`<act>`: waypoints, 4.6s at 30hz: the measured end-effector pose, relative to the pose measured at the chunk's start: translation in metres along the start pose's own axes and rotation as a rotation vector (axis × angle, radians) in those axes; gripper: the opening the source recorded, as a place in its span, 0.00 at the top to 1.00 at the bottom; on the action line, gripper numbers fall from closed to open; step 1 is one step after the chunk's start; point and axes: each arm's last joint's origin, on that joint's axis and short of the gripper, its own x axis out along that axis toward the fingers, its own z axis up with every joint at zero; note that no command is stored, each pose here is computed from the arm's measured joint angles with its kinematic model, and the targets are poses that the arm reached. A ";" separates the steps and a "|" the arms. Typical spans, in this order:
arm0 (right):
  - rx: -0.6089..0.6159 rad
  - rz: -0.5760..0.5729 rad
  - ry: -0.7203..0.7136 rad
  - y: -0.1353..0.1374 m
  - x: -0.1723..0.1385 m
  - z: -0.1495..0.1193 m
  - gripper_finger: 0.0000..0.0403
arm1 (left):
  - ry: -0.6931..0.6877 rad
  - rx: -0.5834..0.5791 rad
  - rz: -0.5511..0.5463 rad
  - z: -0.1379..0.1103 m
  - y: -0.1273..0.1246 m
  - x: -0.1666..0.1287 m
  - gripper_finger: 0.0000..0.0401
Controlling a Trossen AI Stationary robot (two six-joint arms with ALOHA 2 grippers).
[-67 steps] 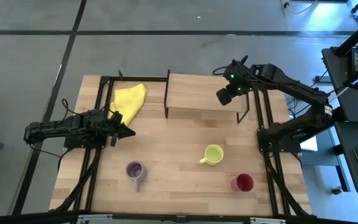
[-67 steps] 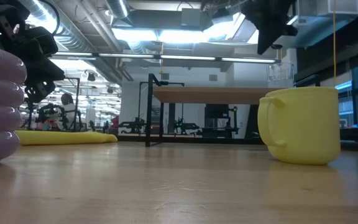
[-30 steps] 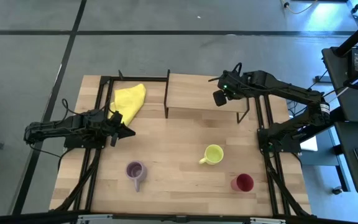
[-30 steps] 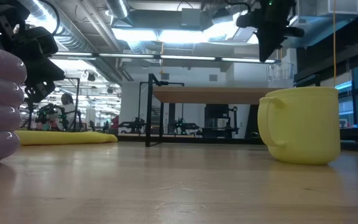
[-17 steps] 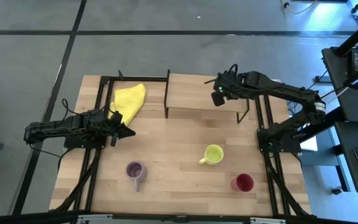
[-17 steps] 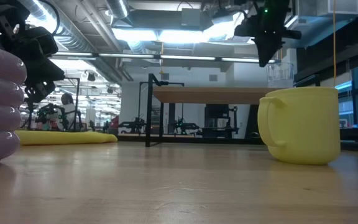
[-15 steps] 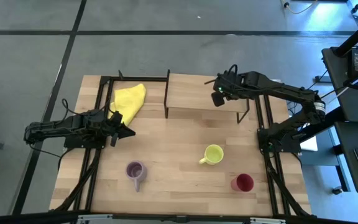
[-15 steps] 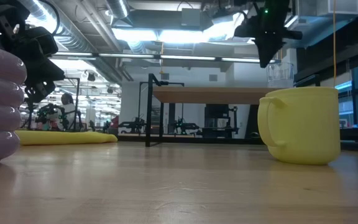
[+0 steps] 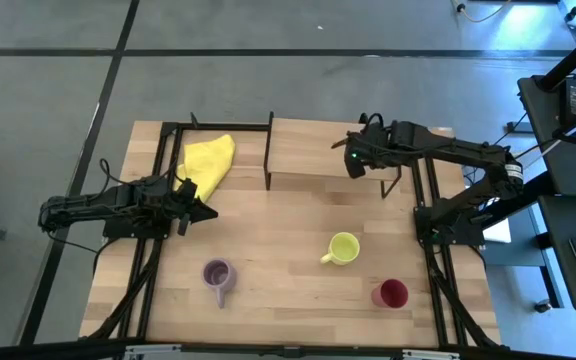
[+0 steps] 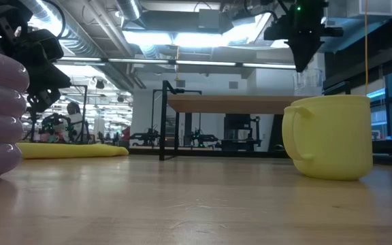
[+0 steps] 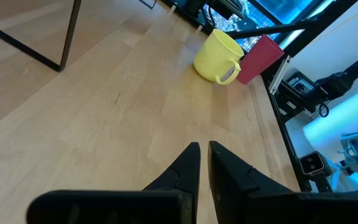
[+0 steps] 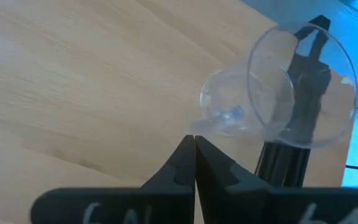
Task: Stack small to large cups/mugs on shelf
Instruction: Put the transparent mug on the shelf
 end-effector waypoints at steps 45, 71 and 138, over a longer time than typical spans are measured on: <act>-0.119 0.069 -0.191 -0.036 0.032 0.074 0.66 | 0.000 0.000 0.000 0.000 0.000 0.000 0.93; -0.066 0.076 -0.051 -0.091 0.043 0.094 0.55 | -0.001 0.000 0.000 0.000 0.000 0.000 0.93; 0.244 0.184 0.293 -0.113 0.003 0.052 0.67 | 0.000 0.000 -0.001 0.000 0.000 0.000 0.93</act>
